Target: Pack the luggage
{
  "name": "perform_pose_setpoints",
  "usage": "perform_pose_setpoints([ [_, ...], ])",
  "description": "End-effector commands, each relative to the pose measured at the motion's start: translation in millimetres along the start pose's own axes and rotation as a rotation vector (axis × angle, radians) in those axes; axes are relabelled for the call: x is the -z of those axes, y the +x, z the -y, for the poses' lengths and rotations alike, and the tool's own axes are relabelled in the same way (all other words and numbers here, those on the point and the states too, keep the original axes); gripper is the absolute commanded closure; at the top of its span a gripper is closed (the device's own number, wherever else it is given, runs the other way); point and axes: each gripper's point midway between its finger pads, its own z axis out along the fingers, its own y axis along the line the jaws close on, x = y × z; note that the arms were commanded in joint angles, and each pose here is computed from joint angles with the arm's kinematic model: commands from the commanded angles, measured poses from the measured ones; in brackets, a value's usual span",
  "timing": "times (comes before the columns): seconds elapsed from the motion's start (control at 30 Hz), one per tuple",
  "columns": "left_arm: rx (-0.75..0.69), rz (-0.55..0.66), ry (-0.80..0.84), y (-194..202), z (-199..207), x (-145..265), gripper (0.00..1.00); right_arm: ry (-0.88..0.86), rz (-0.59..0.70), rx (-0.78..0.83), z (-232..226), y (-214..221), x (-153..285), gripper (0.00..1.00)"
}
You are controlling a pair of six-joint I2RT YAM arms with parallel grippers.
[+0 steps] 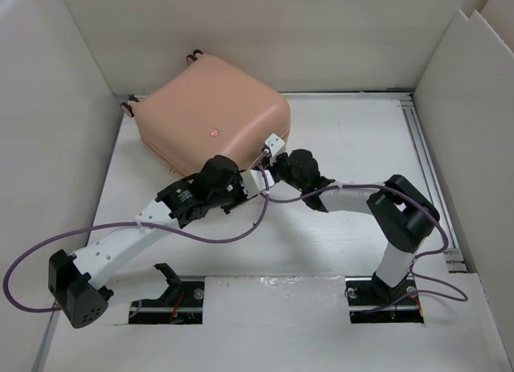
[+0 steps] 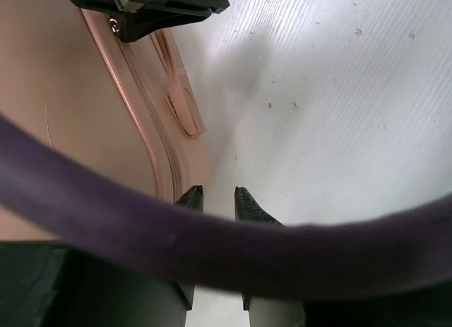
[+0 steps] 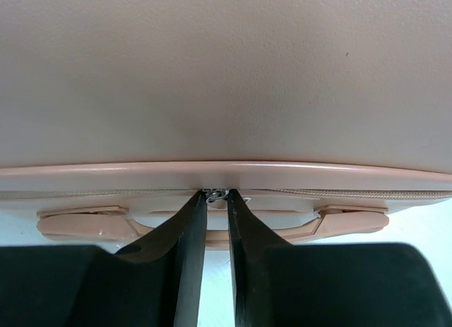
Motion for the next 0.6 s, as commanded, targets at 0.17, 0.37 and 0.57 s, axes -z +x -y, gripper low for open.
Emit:
perform_pose_setpoints([
  [0.17,0.012,0.038,-0.027,-5.1,-5.1,4.3,0.78,0.018,0.023,-0.008,7.5,-2.6,1.3,0.65],
  [0.37,0.012,0.046,-0.031,-6.4,-5.7,6.7,0.78,0.02,0.033,-0.007,8.2,-5.5,-1.6,0.68],
  [0.57,0.012,0.046,-0.031,-6.4,-5.7,6.7,0.78,0.014,0.064,-0.01,12.8,-18.9,-7.6,0.85],
])
